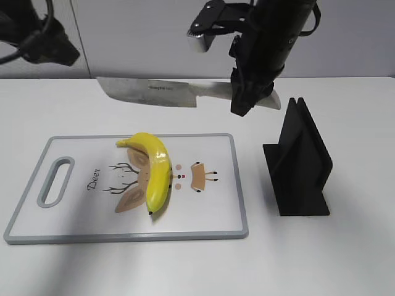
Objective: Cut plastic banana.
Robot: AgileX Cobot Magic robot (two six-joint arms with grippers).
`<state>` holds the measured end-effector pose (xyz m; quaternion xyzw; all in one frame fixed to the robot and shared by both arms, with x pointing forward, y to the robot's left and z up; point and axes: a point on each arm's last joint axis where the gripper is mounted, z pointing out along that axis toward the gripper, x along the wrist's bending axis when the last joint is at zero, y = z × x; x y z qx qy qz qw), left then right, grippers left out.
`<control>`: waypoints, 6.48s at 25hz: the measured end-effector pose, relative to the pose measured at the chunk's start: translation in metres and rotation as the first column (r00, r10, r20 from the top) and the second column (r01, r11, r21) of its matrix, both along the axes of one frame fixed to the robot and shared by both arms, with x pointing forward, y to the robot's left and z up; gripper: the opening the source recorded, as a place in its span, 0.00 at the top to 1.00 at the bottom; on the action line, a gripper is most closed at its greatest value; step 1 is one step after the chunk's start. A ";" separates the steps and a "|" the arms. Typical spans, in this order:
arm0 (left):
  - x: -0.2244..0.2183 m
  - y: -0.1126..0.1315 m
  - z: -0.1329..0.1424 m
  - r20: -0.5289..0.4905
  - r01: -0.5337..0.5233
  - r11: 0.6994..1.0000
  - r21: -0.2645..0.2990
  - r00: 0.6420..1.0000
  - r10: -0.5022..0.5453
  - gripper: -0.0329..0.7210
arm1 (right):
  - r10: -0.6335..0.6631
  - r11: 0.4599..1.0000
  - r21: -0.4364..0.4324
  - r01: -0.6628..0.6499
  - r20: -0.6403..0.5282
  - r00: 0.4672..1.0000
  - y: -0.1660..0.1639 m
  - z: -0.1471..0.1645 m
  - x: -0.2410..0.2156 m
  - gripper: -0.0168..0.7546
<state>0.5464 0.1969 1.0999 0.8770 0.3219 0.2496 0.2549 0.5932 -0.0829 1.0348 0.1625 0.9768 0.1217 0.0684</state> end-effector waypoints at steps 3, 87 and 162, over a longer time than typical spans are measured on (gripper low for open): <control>-0.005 0.024 0.001 -0.132 -0.245 0.967 -0.074 0.963 0.234 0.09 | -0.103 0.994 0.026 0.103 -0.012 0.995 -0.001 0.007 -0.002 0.77; -0.310 0.098 -0.043 0.164 -0.406 0.811 -0.421 0.845 0.509 0.26 | -0.922 0.366 0.039 0.930 -0.118 0.368 -0.093 -0.031 -0.125 0.74; -0.310 0.097 -0.043 0.158 -0.404 0.809 -0.427 0.847 0.507 0.28 | -0.914 0.371 0.748 0.550 0.189 0.360 -0.213 0.005 -0.347 0.35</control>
